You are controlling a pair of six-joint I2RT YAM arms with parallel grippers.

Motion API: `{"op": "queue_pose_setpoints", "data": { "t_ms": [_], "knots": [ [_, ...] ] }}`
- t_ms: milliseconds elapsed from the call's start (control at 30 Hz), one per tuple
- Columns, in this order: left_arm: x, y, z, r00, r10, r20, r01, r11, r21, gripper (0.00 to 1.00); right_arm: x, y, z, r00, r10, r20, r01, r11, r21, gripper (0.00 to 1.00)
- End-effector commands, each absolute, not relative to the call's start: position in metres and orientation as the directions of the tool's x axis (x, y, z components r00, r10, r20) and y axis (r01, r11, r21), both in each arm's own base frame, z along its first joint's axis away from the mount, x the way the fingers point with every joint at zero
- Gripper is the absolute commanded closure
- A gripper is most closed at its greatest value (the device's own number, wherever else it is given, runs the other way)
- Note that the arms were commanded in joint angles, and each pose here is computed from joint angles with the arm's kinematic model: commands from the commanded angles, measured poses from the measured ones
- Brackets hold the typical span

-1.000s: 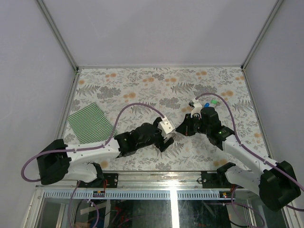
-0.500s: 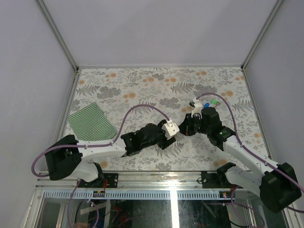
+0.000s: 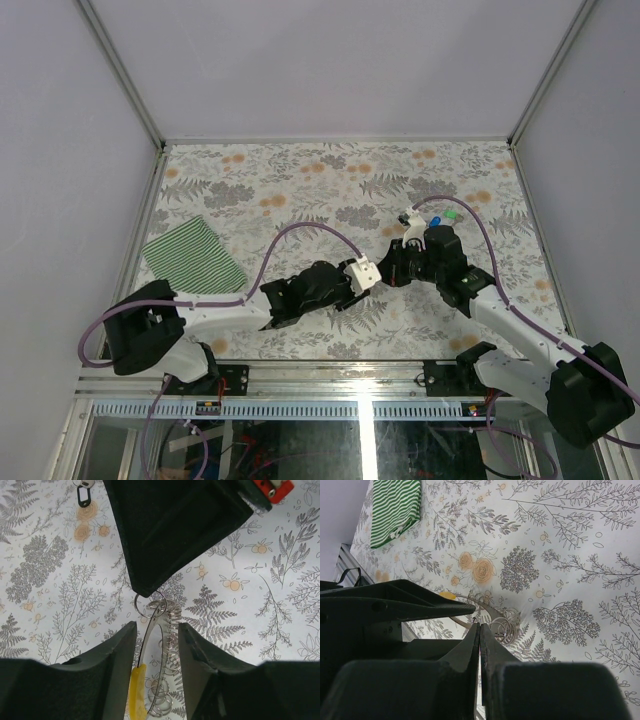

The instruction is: Put the keys on the keyring

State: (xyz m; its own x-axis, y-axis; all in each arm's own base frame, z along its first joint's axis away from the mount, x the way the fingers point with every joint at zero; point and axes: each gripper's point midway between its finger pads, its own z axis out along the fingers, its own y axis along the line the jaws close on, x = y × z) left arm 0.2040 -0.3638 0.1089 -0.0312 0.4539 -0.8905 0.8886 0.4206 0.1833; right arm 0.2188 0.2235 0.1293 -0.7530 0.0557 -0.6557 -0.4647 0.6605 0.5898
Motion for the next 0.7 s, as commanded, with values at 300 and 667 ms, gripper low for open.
{"op": "queue_pose_setpoints", "data": {
  "t_ms": [300, 667],
  "knots": [
    [0.2118, -0.3813, 0.1300, 0.036, 0.373, -0.927, 0.883, 0.423, 0.204, 0.65, 0.2227, 0.2334, 0.1621, -0.711, 0.078, -0.699, -0.521, 0.609, 0.598, 1.00],
    [0.2172, -0.3859, 0.1346, 0.047, 0.364, -0.930, 0.879, 0.427, 0.212, 0.72, 0.2212, 0.2333, 0.1604, -0.715, 0.075, -0.695, -0.520, 0.608, 0.600, 1.00]
  ]
}}
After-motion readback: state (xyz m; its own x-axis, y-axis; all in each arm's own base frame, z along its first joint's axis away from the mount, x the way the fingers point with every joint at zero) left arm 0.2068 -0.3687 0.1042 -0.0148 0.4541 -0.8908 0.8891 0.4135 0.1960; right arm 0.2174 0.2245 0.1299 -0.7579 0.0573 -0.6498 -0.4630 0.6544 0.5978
